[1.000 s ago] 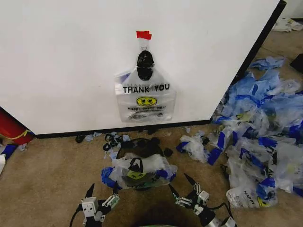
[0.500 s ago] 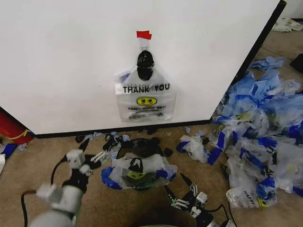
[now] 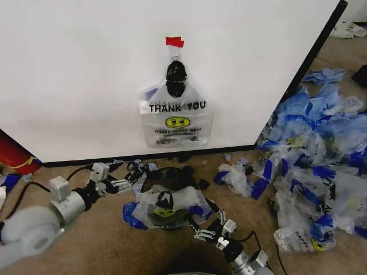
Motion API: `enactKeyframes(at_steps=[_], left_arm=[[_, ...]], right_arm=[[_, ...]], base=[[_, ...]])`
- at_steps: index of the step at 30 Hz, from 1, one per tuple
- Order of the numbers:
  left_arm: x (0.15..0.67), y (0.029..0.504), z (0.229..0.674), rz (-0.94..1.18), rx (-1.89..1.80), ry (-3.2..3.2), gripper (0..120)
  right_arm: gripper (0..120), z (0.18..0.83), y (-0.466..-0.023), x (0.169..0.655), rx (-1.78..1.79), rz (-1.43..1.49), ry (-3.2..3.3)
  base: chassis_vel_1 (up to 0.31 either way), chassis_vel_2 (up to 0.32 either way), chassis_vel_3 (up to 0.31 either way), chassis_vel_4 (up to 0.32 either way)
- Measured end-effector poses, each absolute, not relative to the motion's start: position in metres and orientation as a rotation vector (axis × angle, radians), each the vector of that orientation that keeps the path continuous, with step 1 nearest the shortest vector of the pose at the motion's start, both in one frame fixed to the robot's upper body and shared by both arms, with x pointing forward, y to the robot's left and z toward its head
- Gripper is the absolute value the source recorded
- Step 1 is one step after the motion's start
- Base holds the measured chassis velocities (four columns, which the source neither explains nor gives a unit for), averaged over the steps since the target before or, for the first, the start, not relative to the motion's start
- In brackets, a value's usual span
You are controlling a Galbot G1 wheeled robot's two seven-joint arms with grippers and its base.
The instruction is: Pick up the garbage bag from the wall and place it over the trash bin.
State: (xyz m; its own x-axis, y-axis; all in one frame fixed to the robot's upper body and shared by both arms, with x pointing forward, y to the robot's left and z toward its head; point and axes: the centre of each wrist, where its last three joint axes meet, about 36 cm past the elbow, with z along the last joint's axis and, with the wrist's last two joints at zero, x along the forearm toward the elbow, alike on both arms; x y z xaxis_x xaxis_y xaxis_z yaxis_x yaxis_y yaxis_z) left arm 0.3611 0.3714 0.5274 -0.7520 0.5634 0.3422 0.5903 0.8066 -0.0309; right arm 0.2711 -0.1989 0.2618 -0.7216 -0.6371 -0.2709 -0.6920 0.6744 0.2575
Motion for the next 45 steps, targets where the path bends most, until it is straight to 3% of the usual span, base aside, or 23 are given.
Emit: enactKeyframes(at_steps=[6, 14, 20, 27, 29, 32, 37, 45], left_arm=[[0.375, 0.391, 0.529, -0.157, -0.905, -2.647, 93], [0.388, 0.407, 0.521, -0.025, -0.795, -2.809, 94], [0.409, 0.414, 0.484, 0.198, -0.709, -2.956, 93], [0.460, 0.447, 0.446, 0.280, -0.636, -3.062, 94], [0.492, 0.443, 0.425, 0.291, -0.687, -3.048, 94], [0.520, 0.431, 0.429, 0.290, -0.788, -3.017, 94], [0.560, 0.355, 0.453, 0.321, -1.065, -2.840, 94], [0.547, 0.318, 0.501, 0.258, -1.092, -2.632, 93]], right_arm=[[100, 0.258, -0.195, 0.266, -1.089, 0.522, 2.732], [100, 0.262, -0.191, 0.261, -1.088, 0.506, 2.733], [100, 0.270, -0.203, 0.264, -1.094, 0.466, 2.746], [100, 0.276, -0.205, 0.266, -1.088, 0.451, 2.762], [100, 0.279, -0.206, 0.270, -1.076, 0.441, 2.769], [100, 0.282, -0.205, 0.273, -1.064, 0.436, 2.775], [100, 0.284, -0.208, 0.282, -1.033, 0.417, 2.778], [100, 0.286, -0.213, 0.293, -0.996, 0.394, 2.781]], base=[[0.000, 0.000, 0.000, 0.000], [0.000, 0.000, 0.000, 0.000], [0.000, 0.000, 0.000, 0.000], [0.000, 0.000, 0.000, 0.000], [0.000, 0.000, 0.000, 0.000], [0.000, 0.000, 0.000, 0.000], [0.000, 0.000, 0.000, 0.000], [0.000, 0.000, 0.000, 0.000]])
